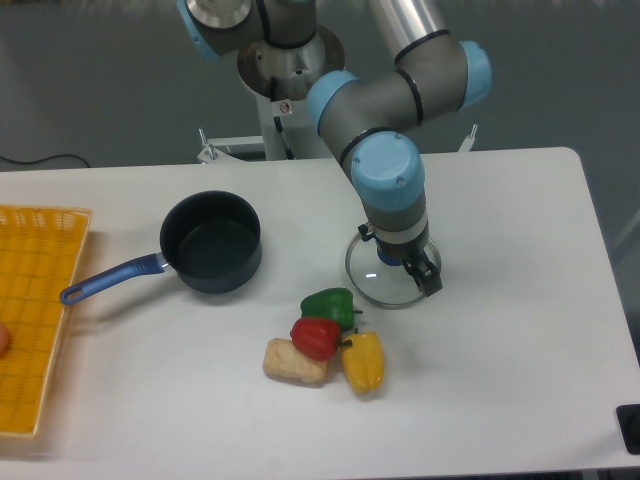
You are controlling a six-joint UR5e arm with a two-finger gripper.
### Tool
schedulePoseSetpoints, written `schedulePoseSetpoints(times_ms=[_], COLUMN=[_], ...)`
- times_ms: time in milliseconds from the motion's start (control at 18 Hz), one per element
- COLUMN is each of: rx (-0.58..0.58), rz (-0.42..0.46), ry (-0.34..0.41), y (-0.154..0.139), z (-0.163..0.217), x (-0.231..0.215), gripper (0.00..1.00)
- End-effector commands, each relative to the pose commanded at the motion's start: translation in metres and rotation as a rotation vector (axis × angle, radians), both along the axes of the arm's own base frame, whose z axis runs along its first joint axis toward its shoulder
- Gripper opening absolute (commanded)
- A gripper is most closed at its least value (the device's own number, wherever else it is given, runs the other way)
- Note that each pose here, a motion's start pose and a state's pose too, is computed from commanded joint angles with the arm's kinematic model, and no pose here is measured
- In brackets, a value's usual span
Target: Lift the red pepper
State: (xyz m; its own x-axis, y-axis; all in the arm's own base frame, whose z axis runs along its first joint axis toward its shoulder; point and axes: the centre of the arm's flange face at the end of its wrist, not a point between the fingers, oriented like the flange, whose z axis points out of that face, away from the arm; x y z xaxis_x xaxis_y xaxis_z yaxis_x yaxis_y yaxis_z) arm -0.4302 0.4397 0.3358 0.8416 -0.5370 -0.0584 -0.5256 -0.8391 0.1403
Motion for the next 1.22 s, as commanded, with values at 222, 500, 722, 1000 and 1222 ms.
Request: schedulePoseSetpoints(times_ms=[222, 500, 722, 1000, 1222], rx=[0.034, 0.086, 0.214, 0.251, 0.235], rz=[0.001, 0.04, 0.114, 0.231, 0.152], ry=[-0.005, -0.027, -0.1, -0.042, -0.042], y=[0.004, -0.007, 0.007, 0.024, 0.038], z=[0.008, 0.014, 0.018, 0.02, 0.017], x=[-0.002, 0.007, 0.018, 0.026, 0.04], gripper=[1.0, 1.0, 1.0, 1.0, 1.0])
